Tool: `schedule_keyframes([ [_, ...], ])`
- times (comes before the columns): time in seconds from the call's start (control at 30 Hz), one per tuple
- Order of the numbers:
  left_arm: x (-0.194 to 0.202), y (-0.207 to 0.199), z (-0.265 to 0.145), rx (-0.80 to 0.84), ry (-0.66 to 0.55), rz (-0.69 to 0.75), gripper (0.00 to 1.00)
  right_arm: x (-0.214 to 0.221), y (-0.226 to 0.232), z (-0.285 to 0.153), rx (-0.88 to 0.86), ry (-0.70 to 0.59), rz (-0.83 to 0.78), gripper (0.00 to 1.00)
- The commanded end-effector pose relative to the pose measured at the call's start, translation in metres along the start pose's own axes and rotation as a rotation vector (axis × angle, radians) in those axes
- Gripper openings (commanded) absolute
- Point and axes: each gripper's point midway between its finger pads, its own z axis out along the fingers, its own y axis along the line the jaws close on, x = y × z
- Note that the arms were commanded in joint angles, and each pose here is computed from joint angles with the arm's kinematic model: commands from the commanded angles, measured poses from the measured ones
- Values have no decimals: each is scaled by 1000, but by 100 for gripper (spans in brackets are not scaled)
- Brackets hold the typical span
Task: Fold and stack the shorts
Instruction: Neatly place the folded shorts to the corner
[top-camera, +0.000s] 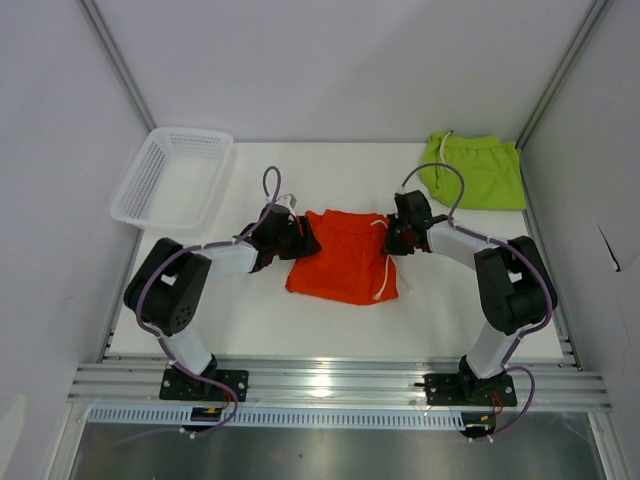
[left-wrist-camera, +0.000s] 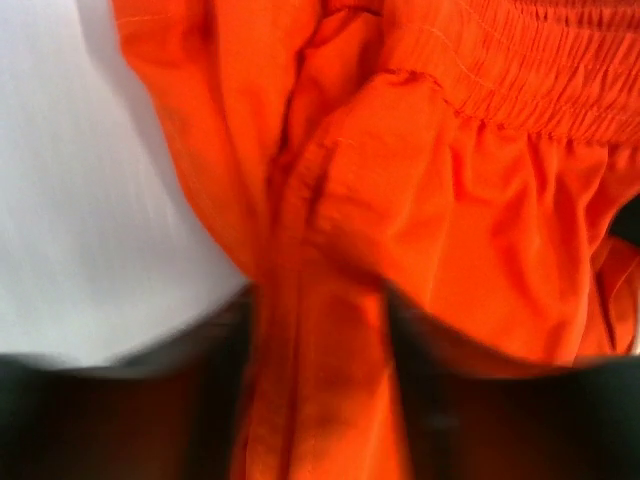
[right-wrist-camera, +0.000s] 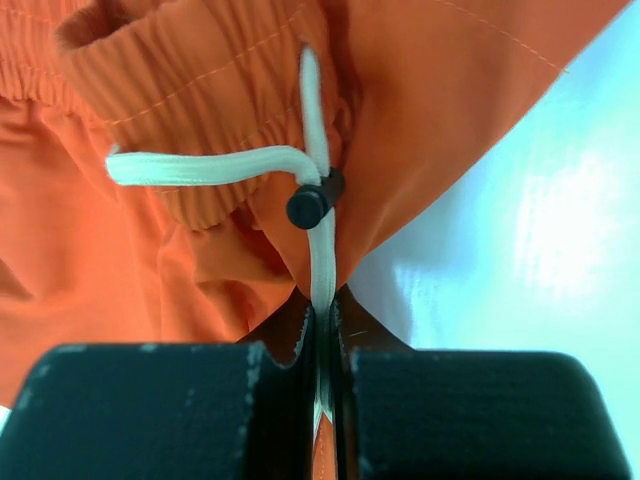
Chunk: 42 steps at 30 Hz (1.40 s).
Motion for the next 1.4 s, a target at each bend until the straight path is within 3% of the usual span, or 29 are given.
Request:
schedule_keyframes([
  [0.0, -25, -20, -14, 70, -92, -25, 68, -19, -1, -8, 4, -31, -34, 0],
  [0.1, -30, -14, -19, 96, -97, -42, 84, -18, -1, -6, -40, -23, -29, 0],
  [0.33, -30, 0, -16, 132, -61, -73, 94, -13, 1, 2, -104, 3, -11, 0],
  [0.67, -17, -15, 6, 262, 28, -2, 96, -11, 4, 8, -133, 16, -10, 0],
  [0.8, -13, -12, 8, 244, 29, 18, 95, -11, 4, 9, -137, 21, -8, 0],
  [0.9, -10, -14, 10, 252, 35, 29, 84, -11, 2, 11, -136, 22, -5, 0],
  [1.0, -7, -18, 16, 243, 32, 59, 65, -13, 3, 10, -132, 18, -10, 0],
  [1.07, -5, -20, 19, 215, 38, 78, 61, -14, 2, 9, -127, 17, -10, 0],
  [1.37, -12, -21, 26, 161, -7, 75, 7, -16, 2, 7, -120, 17, -15, 0],
])
